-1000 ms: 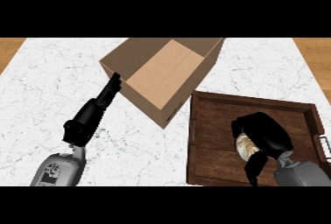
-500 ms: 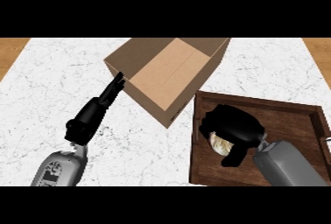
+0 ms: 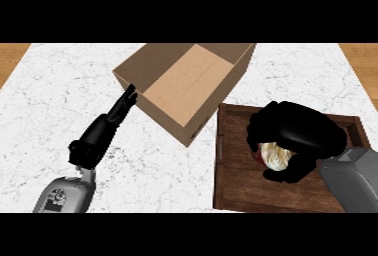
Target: Pick the cupcake from the tray and place it in the cardboard box
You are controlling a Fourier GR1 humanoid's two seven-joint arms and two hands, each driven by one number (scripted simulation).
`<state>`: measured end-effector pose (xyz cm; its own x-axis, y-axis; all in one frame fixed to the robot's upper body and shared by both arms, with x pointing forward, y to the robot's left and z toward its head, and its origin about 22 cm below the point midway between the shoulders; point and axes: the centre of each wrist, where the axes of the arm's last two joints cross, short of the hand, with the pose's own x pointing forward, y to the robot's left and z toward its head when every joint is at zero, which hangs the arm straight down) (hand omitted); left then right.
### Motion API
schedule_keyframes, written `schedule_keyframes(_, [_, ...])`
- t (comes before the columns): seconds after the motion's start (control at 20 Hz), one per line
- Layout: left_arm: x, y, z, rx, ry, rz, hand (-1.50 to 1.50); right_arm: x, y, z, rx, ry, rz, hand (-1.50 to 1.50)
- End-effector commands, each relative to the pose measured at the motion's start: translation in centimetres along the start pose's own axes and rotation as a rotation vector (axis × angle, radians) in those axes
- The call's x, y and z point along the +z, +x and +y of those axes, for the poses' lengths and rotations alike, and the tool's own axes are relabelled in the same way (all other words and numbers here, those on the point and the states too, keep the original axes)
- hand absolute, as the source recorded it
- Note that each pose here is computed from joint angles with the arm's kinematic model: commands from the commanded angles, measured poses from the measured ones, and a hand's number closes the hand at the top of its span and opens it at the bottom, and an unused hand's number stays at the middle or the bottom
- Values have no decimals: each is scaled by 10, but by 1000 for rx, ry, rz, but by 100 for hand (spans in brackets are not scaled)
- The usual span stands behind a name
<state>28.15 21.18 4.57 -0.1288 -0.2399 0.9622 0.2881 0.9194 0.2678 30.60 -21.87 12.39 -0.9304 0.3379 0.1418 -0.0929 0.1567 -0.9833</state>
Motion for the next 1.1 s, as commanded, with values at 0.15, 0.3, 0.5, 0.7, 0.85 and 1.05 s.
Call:
schedule_keyframes(0.15, [6, 6, -2, 21, 11, 28, 0, 35, 3, -74, -134, -177, -74, 150])
schedule_keyframes(0.3, [5, 6, 16, 17, 6, 50, 0, 22, 33, -83, -157, -184, -7, 150])
schedule_keyframes(0.5, [3, -20, -20, 16, -7, 49, 0, 29, 19, -118, -219, -239, 37, 150])
schedule_keyframes(0.7, [0, -7, -8, 1, -9, 39, 0, 6, 11, -128, -211, -263, 122, 150])
schedule_keyframes(0.85, [-1, 1, -22, 16, -26, 29, 0, -11, 3, -140, -198, -302, 160, 150])
schedule_keyframes(1.05, [5, -11, -5, 13, -4, 38, 0, -58, -7, -133, -216, -286, 168, 150])
